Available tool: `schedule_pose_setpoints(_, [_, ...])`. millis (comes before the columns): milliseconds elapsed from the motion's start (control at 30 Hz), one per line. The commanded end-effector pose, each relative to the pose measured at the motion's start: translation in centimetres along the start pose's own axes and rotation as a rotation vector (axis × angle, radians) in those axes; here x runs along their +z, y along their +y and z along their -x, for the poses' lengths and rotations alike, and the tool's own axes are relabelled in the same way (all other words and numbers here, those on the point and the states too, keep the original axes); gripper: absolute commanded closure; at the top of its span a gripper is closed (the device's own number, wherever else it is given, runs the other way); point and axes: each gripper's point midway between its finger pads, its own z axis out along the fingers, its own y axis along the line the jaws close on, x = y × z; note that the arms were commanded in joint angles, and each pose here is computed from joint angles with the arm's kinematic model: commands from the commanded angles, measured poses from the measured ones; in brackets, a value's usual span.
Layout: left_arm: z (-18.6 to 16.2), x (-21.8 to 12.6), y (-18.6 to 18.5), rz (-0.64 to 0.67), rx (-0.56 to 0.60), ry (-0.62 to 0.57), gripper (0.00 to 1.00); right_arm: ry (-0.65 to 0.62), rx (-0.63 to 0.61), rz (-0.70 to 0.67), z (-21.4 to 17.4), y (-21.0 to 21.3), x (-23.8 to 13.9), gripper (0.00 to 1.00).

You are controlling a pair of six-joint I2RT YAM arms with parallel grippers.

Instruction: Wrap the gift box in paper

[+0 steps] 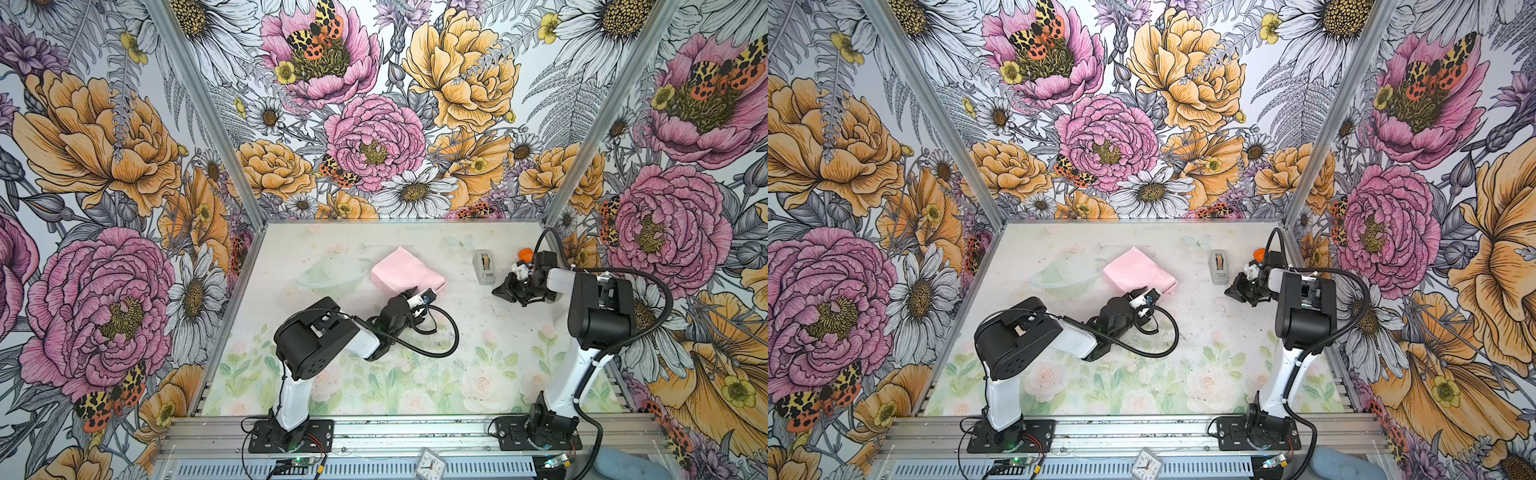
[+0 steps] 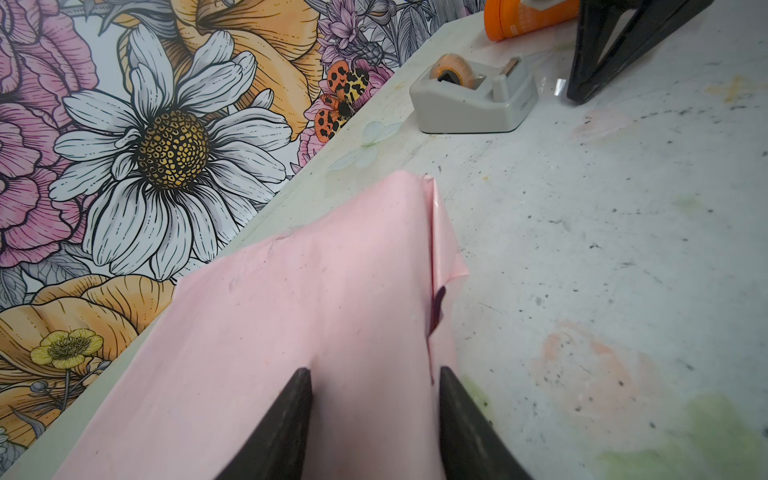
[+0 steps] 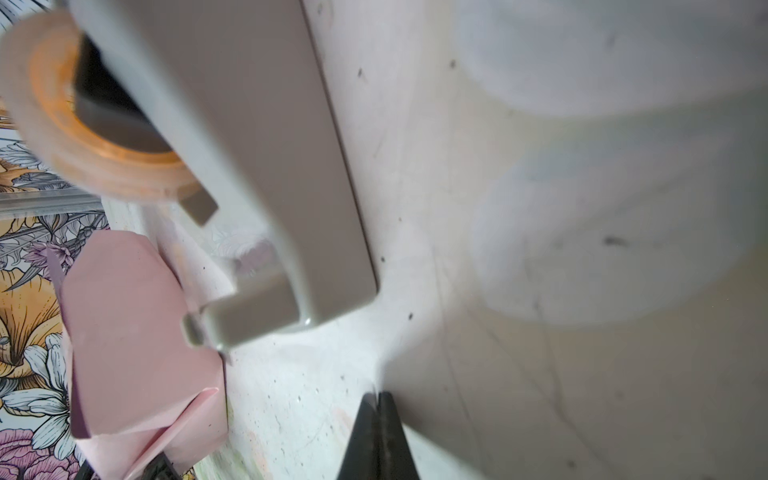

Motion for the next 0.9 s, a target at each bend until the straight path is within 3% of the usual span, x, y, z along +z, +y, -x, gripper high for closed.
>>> schedule_pose_setpoints(0, [-10.4,-2.2,-6.4,-0.220,0.013,0.327,0.52,-0.098,-0.089,0.056,0.7,2.9,-2.8,1.00])
schedule_pose_setpoints(200, [-11.0,-2.4,-6.6,-0.236,0.031,0.345,0.52,-0.109,-0.229,0.143,-3.1,8.1,-4.5,1.00])
schedule_pose_setpoints(467, [-11.1,-2.5,-6.9,-0.246,0.022,0.347,0.52,-0.023,-0.475,0.264,-9.7,13.8,-3.1,1.00])
schedule_pose_setpoints(867, [-11.0,-2.3,-7.2,-0.262,0.018,0.341,0.52,0.153,-0.611,0.454,-14.0,18.2,-0.9,1.00])
